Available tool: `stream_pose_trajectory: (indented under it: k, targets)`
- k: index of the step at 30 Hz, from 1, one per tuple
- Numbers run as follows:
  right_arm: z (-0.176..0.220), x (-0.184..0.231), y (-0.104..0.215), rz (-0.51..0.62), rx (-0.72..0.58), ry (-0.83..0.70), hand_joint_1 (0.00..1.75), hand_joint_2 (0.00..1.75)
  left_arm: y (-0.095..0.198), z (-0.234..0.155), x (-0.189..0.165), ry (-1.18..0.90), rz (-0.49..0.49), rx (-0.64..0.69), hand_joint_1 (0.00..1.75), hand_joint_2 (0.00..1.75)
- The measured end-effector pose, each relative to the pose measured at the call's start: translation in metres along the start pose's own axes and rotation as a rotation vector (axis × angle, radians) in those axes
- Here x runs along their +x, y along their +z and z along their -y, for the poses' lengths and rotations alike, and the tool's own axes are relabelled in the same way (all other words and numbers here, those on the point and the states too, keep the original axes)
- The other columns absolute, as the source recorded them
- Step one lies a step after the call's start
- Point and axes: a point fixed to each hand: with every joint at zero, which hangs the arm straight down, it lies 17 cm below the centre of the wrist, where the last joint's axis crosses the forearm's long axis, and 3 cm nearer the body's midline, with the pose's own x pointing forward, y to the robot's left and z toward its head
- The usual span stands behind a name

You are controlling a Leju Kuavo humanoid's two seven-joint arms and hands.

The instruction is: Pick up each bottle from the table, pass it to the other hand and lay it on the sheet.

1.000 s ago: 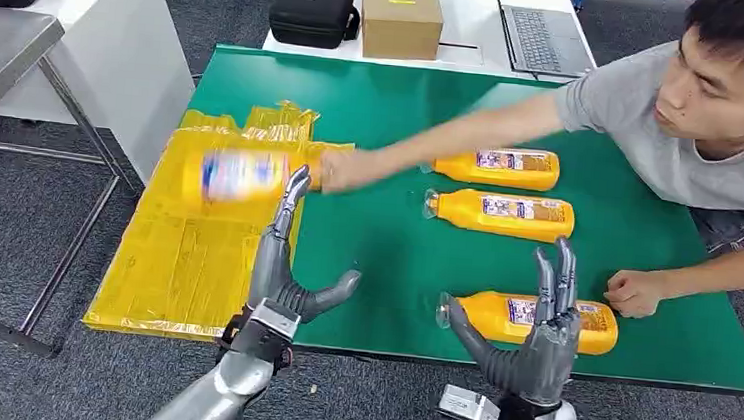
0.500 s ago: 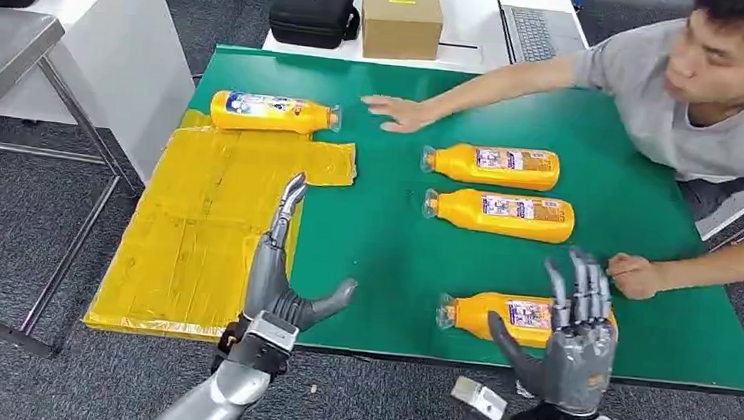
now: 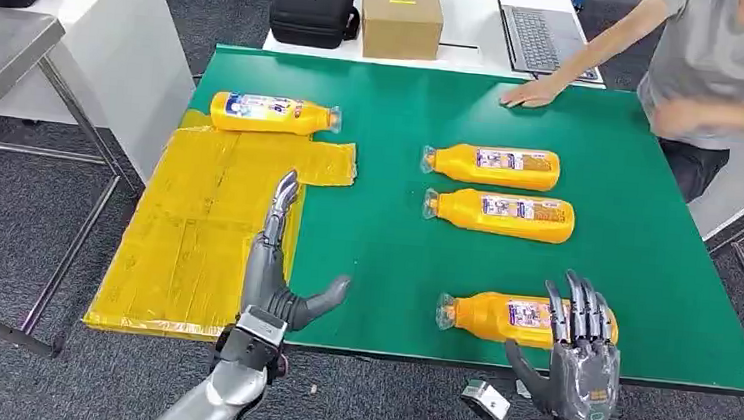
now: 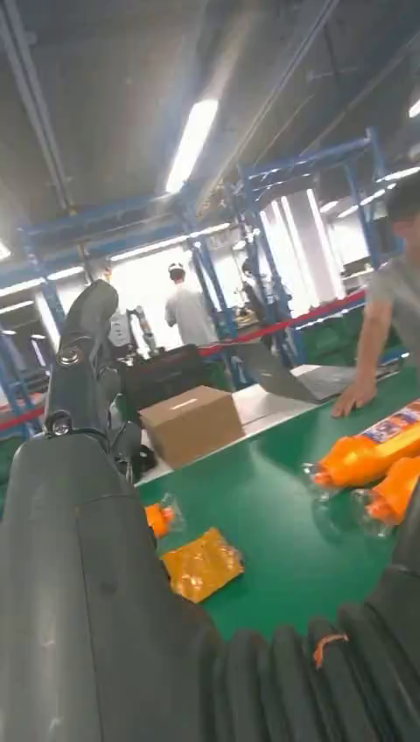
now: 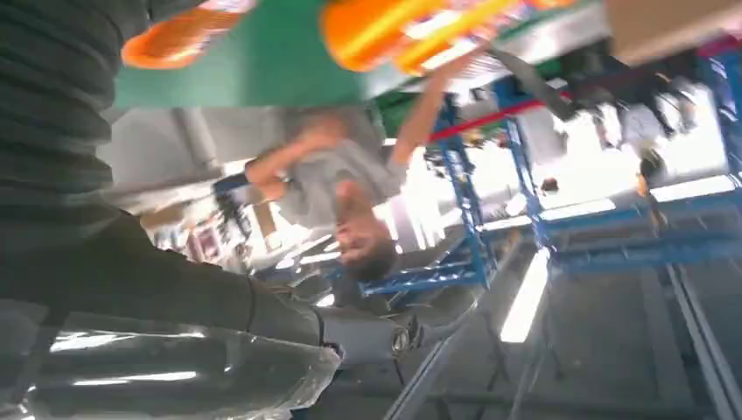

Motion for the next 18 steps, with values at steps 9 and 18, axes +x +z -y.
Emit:
stream_pose_trajectory:
  k: [9, 18]
  targets:
    - [-0.008, -0.044, 0.012, -0.094, 0.13, 0.06, 0.0, 1.75, -0.005, 0.014, 0.004, 0.064, -0.001, -0.035, 0.0, 1.75]
    - [-0.01, -0.092, 0.034, -0.176, 0.229, 0.089, 0.0, 1.75, -0.01, 0.022, 0.008, 0.085, 0.007, -0.052, 0.0, 1.75]
